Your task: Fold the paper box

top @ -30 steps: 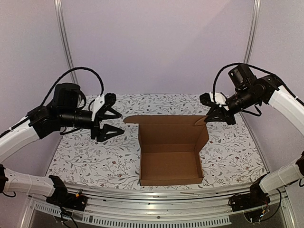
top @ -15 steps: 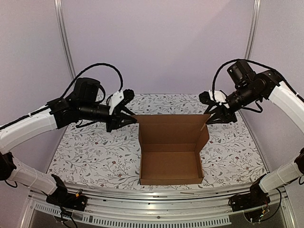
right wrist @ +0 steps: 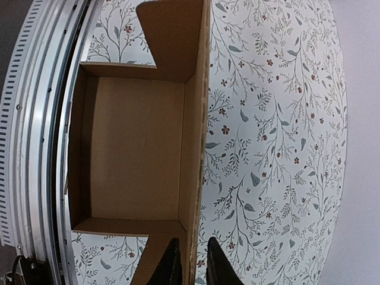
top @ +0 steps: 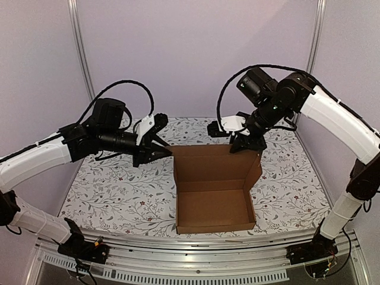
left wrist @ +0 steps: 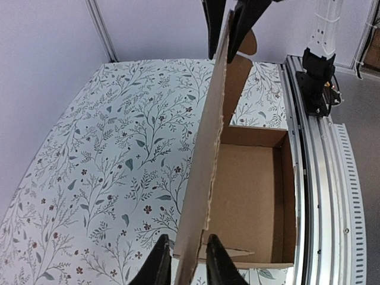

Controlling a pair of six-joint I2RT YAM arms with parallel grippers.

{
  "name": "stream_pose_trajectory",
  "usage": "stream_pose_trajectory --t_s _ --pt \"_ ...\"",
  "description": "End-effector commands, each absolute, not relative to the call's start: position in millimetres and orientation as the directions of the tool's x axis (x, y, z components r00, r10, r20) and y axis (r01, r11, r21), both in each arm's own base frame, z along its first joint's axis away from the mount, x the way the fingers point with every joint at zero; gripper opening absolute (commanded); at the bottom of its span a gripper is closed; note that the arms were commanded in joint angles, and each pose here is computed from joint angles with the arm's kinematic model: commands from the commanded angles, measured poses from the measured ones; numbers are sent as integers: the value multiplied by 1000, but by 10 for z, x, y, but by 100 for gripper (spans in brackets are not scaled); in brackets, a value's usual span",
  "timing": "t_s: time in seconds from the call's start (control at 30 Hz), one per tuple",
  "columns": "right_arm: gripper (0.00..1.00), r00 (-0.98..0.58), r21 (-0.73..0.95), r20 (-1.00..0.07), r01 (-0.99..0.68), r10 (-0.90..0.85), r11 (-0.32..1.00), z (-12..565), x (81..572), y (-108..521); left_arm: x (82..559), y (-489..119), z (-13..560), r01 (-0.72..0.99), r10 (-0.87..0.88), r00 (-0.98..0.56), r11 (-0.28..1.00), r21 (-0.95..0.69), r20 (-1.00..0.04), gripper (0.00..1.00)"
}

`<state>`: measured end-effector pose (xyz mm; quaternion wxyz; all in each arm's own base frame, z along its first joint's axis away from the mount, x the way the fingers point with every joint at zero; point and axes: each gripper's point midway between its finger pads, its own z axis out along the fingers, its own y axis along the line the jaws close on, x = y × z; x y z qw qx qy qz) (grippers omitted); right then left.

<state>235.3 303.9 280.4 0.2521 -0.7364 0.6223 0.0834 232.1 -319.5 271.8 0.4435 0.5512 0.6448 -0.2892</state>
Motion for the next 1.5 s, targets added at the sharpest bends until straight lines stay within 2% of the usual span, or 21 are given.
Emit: stream_pose_trajectory --t_s 0.0,0.07,0.13,0.27,0.33,0.47,0.6,1.07,1.37,1.47 --pt "12 165 -226 -344 -970 -924 -90 2695 2347 2946 2157 -3096 2810 969 461 37 202 145 -887 31" --pt "7 175 -225 -343 -969 -923 -100 2703 2326 2943 2102 -2942 2916 958 469 59 223 183 -881 42" --pt "5 196 -232 -343 -965 -919 -119 2725 2299 2926 2110 -2754 3017 928 472 86 281 243 -877 49" --pt "3 229 -246 -350 -958 -908 -147 2780 2253 2901 2293 -2382 3149 843 462 107 427 326 -880 51" --pt "3 242 -249 -359 -956 -901 -158 2805 2229 2903 2392 -2357 3087 839 469 86 442 317 -879 49" --pt "3 245 -249 -366 -955 -898 -159 2817 2215 2908 2479 -2563 2861 905 498 4 367 214 -867 42" --pt "3 220 -234 -366 -962 -904 -139 2764 2230 2921 2382 -2760 2802 954 462 -20 273 121 -887 42" --pt "2 160 -223 -367 -972 -916 -80 2694 2328 2989 2065 -3077 2750 993 425 3 106 53 -905 40" --pt "2 122 -215 -347 -975 -930 -47 2628 2416 3019 1848 -3055 2769 999 417 21 35 40 -909 53" --pt "2 120 -210 -352 -977 -928 -47 2640 2411 3039 1817 -3065 2798 999 397 30 27 45 -917 54"
